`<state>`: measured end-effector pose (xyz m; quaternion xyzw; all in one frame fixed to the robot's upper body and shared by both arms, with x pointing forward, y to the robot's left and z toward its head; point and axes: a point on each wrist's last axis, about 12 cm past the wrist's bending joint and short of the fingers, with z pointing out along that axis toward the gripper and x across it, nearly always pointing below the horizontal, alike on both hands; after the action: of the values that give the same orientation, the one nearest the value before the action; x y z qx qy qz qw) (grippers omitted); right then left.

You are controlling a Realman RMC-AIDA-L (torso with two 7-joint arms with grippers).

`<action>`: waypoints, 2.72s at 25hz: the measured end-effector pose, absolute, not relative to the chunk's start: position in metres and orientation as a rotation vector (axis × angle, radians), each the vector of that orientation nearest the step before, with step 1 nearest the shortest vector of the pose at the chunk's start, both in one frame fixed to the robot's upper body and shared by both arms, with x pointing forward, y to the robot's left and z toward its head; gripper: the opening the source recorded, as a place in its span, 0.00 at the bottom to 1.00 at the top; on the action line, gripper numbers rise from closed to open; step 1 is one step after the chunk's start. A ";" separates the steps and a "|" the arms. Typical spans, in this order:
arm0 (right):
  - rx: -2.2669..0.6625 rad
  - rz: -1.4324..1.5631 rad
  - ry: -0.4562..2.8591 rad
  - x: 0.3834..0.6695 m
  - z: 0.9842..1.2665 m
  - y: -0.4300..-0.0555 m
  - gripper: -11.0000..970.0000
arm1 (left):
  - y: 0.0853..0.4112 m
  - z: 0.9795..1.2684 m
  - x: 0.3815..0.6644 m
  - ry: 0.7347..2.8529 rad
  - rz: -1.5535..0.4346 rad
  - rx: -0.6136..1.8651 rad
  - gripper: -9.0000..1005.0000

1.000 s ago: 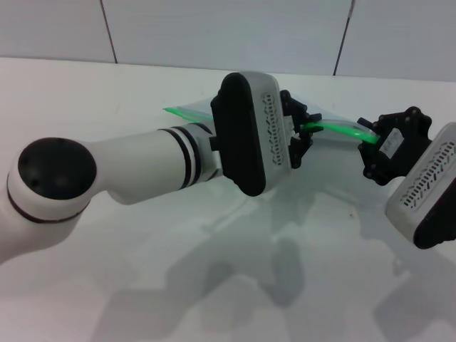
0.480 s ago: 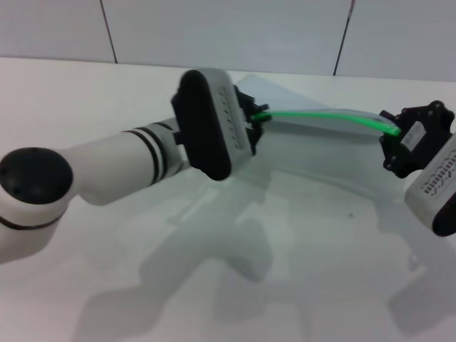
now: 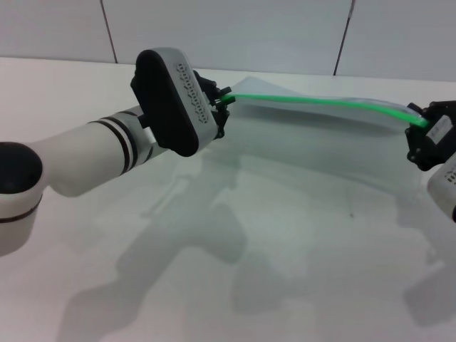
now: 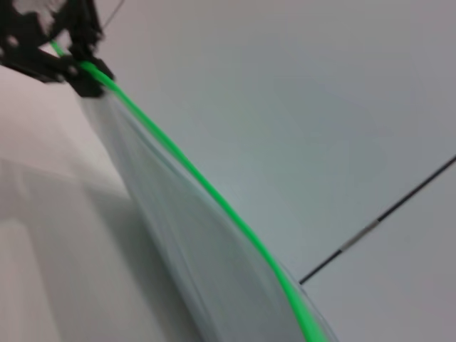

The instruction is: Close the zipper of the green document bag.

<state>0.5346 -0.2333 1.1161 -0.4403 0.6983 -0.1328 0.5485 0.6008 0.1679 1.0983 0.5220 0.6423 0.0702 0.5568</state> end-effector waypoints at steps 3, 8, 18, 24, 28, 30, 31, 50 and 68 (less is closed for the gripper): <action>-1.026 -0.329 1.660 0.535 1.115 -0.238 0.07 | 0.173 1.096 0.601 1.532 0.172 1.224 0.14; -1.013 -0.340 1.670 0.535 1.114 -0.242 0.09 | 0.177 1.096 0.602 1.543 0.180 1.209 0.16; -0.994 -0.368 1.669 0.536 1.111 -0.247 0.13 | 0.180 1.095 0.602 1.549 0.183 1.204 0.19; -1.016 -0.368 1.670 0.538 1.108 -0.245 0.16 | 0.179 1.094 0.602 1.550 0.182 1.206 0.21; -0.992 -0.386 1.671 0.541 1.101 -0.247 0.18 | 0.180 1.096 0.605 1.558 0.191 1.186 0.22; -0.927 -0.407 1.654 0.541 1.099 -0.248 0.18 | 0.181 1.099 0.607 1.577 0.179 1.128 0.23; -0.874 -0.419 1.644 0.540 1.098 -0.250 0.19 | 0.182 1.101 0.608 1.586 0.171 1.099 0.23; 0.036 -0.150 1.498 0.537 1.068 -0.255 0.68 | 0.213 1.122 0.599 1.463 -0.428 0.585 0.59; -0.042 -0.152 1.491 0.539 1.054 -0.243 0.74 | 0.233 1.091 0.580 1.474 -0.290 0.410 0.78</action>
<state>0.5389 -0.2427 1.0537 -0.0193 0.6777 -0.0692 0.7318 0.5800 0.2335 1.0909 0.1848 0.6649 -0.1309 0.7118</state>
